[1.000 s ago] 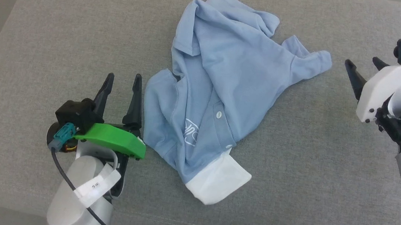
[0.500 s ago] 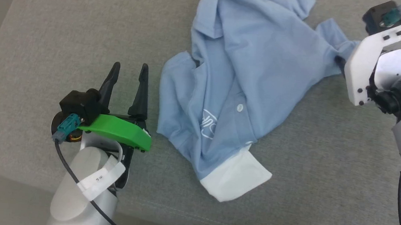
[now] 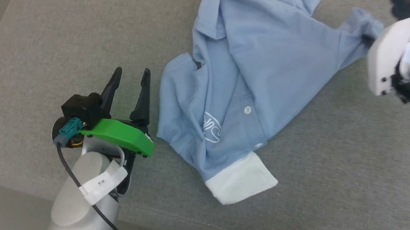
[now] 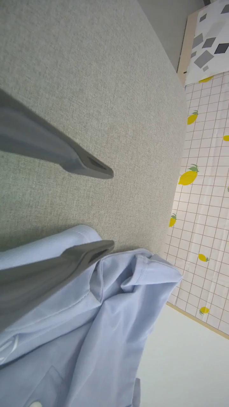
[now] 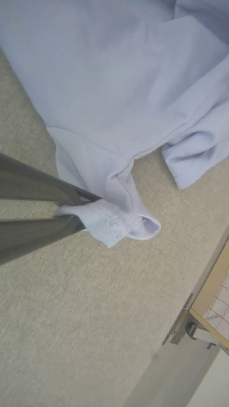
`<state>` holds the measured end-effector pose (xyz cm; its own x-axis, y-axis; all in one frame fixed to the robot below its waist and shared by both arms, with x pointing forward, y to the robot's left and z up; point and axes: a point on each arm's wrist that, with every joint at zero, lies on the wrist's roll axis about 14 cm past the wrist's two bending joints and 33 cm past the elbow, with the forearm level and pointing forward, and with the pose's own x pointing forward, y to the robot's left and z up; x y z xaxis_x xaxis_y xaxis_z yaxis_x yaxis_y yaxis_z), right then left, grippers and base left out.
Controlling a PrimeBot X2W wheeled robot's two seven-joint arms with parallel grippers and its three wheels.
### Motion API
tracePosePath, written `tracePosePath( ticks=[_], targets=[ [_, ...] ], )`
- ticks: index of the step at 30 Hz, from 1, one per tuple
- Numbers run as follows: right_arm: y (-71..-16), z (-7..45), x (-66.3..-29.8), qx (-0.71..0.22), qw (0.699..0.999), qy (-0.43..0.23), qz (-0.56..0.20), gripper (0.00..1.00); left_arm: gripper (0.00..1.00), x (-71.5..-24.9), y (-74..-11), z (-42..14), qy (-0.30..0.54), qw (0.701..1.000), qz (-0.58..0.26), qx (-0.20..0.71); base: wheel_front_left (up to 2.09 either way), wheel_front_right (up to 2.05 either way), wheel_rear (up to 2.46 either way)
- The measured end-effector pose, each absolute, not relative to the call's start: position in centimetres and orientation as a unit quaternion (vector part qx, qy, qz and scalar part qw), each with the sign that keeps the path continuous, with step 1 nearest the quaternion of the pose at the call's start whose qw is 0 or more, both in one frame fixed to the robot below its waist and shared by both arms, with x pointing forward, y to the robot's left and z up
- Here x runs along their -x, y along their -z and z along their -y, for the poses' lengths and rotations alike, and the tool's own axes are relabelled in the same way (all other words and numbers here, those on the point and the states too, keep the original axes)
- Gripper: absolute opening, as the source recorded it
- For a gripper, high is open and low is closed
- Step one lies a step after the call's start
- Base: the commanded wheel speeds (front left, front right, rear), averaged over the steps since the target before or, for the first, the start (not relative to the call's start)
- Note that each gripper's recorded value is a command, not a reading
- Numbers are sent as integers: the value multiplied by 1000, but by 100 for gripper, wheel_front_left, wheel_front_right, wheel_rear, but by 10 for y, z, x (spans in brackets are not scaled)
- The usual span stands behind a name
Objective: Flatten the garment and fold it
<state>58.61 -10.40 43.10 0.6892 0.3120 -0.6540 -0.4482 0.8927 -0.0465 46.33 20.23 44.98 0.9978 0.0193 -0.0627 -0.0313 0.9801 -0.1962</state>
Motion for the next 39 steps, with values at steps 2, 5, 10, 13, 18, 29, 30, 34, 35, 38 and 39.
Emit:
tracePosePath(
  ticks=[2,5,10,13,18,29,30,34,35,38,39],
  targets=[
    [-451,120,-586,110,923,-196,-313,0,100,-464,-456,-198,-7,995,-23,101,0,0,0],
    [-470,159,-572,122,927,-164,-314,0,100,-465,-464,-193,3,995,-13,103,0,0,0],
    [-437,222,-501,94,903,-107,-404,0,100,-466,-473,-177,23,994,-3,108,0,0,0],
    [-400,230,-446,48,880,-92,-464,0,100,-468,-481,-168,35,993,5,114,0,0,0],
    [-383,224,-407,-22,879,-68,-472,0,100,-467,-488,-161,44,992,10,117,0,0,0],
    [-478,257,-423,-141,968,36,-206,100,100,-447,-492,-172,27,993,4,115,0,0,0],
    [-482,262,-419,-142,969,46,-195,100,100,-445,-492,-173,25,993,2,115,0,0,0],
    [-486,270,-407,-140,971,67,-183,100,100,-439,-483,-175,17,993,-29,116,0,0,0],
    [-486,271,-406,-138,971,68,-182,100,100,-438,-480,-175,16,993,-40,114,0,0,0],
    [-487,268,-406,-138,971,68,-181,100,100,-435,-462,-174,15,988,-106,109,0,0,0],
    [-487,267,-407,-138,971,66,-181,100,100,-432,-452,-172,15,983,-146,111,0,0,0]
  ],
)
